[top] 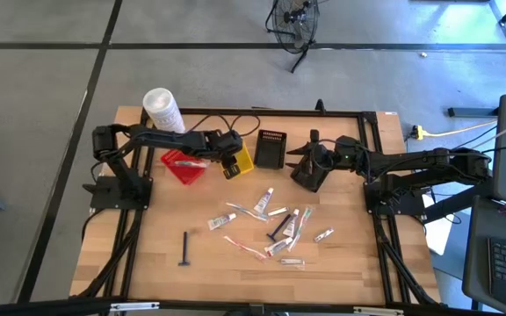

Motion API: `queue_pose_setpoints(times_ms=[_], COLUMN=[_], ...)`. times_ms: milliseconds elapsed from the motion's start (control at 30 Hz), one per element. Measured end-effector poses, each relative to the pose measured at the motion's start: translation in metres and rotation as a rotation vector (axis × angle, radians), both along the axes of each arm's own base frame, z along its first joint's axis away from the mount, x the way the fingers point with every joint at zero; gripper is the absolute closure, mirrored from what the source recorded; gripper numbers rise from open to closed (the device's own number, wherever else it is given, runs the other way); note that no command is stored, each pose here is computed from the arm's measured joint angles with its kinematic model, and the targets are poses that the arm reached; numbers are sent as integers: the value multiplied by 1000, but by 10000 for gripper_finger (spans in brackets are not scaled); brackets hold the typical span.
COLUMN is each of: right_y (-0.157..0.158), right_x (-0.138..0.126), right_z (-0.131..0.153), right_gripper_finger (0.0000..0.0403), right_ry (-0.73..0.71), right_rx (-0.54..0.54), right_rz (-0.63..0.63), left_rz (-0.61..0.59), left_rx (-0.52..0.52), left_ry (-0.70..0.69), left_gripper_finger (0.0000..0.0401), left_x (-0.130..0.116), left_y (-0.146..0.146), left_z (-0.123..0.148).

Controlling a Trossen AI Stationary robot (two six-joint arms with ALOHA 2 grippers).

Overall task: Pick & Place Travel size toiletries
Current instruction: Put the toothpaste into the left black bin

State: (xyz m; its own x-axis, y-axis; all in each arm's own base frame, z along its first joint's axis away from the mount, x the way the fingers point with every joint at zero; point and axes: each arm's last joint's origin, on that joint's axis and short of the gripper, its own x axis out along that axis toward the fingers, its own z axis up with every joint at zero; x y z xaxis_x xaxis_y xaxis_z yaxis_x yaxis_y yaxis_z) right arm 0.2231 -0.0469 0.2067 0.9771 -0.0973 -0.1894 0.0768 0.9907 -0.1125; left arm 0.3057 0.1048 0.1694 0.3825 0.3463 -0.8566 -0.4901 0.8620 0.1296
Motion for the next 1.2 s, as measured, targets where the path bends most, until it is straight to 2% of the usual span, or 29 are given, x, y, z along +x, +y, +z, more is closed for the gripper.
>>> queue_pose_setpoints(times_ms=[367, 533, 667, 800, 1067, 1200], right_y=[2, 10, 18, 23, 32, 37], right_x=[0, 2, 3, 3, 4, 5], right_z=[-1, -1, -1, -1, -1, -2], right_gripper_finger=[214, 226, 234, 235, 204, 191], right_ry=[10, 10, 10, 9, 10, 14], right_rx=[34, 55, 53, 51, 48, 2], right_rz=[4, 36, 71, 96, 135, 169], left_rz=[-100, -146, -172, -144, -160, -198], left_rx=[23, -3, -34, -33, -42, -39], left_ry=[-230, -262, -185, -120, -66, -31], left_gripper_finger=[276, 276, 276, 276, 276, 276], left_x=[4, -6, -15, -18, -13, -11], left_y=[-47, -73, -96, -118, -160, -175], left_z=[75, 91, 89, 81, 59, 48])
